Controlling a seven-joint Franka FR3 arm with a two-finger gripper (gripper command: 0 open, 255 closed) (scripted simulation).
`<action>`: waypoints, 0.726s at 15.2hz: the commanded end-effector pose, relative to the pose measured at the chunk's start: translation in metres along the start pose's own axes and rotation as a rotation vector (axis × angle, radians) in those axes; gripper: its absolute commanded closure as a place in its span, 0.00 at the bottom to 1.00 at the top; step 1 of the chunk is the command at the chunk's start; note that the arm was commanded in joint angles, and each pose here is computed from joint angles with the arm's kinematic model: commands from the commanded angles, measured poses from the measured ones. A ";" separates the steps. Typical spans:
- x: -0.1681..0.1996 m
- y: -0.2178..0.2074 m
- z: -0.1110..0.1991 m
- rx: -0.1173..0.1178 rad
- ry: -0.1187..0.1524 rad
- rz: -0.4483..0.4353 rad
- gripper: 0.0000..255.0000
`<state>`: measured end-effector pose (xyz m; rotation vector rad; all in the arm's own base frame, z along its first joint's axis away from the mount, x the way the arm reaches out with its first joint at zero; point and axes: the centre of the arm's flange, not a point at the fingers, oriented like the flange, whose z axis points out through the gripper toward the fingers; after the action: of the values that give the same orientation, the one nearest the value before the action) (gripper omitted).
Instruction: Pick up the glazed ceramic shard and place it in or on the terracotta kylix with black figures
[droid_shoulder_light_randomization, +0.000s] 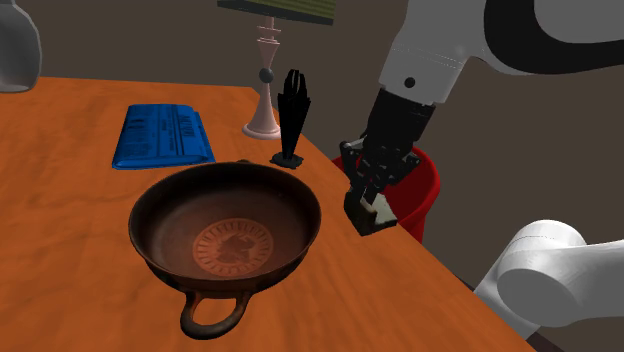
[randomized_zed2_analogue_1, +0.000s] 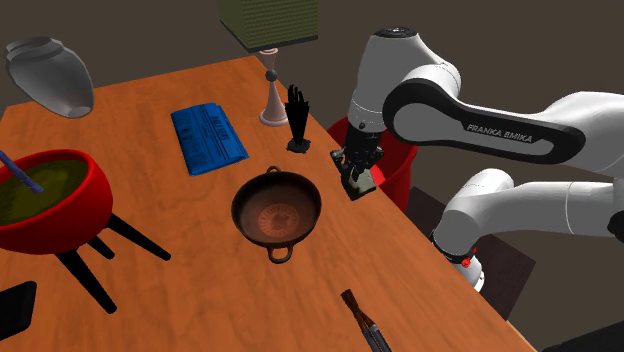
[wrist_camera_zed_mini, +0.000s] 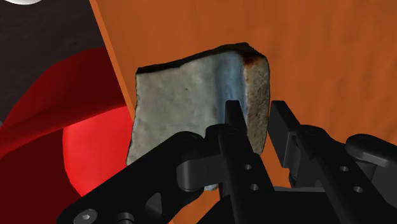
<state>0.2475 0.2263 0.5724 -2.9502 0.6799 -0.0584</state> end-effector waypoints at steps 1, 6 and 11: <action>0.000 0.000 0.000 0.000 0.000 0.000 1.00; 0.000 -0.001 -0.010 0.000 0.000 0.000 1.00; 0.000 -0.004 -0.037 0.000 0.000 0.000 1.00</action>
<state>0.2486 0.2271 0.6036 -2.9501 0.6799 -0.0581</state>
